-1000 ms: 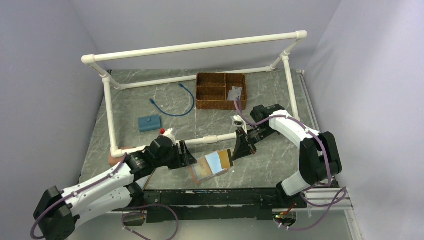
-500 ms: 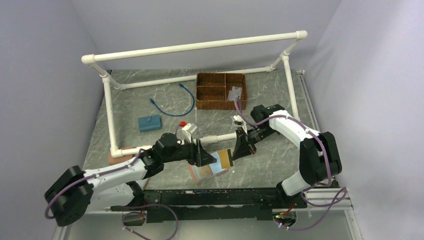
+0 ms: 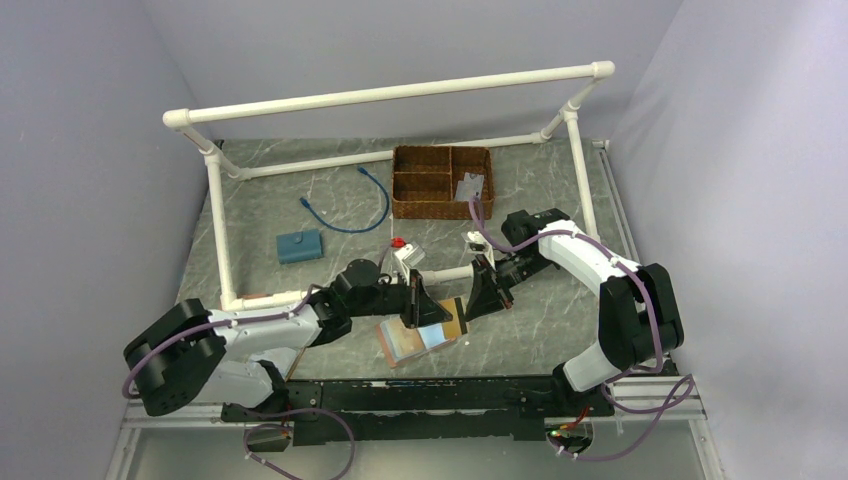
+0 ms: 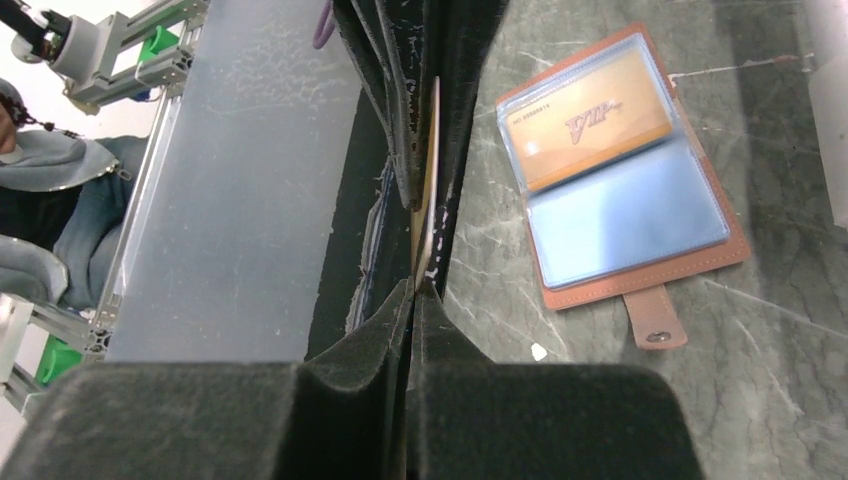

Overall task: Take the credit cards out of the card holder
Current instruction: Place the credit card in the storage box.

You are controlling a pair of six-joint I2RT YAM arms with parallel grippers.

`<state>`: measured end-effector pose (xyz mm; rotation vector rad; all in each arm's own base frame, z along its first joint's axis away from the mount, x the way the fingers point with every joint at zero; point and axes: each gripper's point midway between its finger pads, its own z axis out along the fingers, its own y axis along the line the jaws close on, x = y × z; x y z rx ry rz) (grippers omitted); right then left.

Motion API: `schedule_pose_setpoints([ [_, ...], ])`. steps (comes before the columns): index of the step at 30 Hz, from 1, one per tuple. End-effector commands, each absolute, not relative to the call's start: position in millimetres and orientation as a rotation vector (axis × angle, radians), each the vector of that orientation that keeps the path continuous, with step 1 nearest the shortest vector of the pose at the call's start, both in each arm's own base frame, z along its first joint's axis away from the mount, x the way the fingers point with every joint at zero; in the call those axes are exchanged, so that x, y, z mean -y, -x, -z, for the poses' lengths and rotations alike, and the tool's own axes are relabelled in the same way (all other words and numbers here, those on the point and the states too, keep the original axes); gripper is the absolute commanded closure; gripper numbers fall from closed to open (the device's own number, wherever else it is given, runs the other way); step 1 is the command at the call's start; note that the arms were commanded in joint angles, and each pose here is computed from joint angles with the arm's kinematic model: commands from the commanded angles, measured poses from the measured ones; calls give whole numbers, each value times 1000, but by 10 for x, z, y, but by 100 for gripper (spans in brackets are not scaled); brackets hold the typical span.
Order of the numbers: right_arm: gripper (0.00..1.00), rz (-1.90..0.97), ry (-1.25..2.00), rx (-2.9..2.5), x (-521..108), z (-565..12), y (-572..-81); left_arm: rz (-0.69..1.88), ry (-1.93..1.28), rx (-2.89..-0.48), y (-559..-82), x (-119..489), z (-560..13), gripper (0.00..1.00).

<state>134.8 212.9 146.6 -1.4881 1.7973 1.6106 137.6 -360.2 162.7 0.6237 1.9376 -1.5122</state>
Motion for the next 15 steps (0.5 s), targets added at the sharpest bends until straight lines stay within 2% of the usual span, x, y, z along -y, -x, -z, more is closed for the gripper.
schedule_pose_setpoints([
  [1,100,-1598,1498,-1714,-2174,-1588,-1405,1576,-703,-1819,-1352,3735,-1896,100],
  [4,100,-1589,1499,-1722,-2173,-1578,-1418,1541,-726,-1810,-1355,3725,-1894,100],
  [5,96,-1585,1501,-1727,-2170,-1572,-1421,1516,-738,-1808,-1356,3713,-1899,100],
  [7,84,-1574,1513,-1730,-2159,-1583,-1422,1423,-786,-1811,-1373,3675,-1870,100],
  [9,66,-1552,1529,-1725,-2145,-1603,-1428,1343,-825,-1820,-1386,3613,-1868,100],
  [12,45,-1497,1555,-1721,-2114,-1627,-1435,1227,-889,-1841,-1411,3509,-1820,100],
  [15,38,-1411,1561,-1723,-2081,-1688,-1493,1121,-971,-1844,-1433,3418,-1797,100],
])
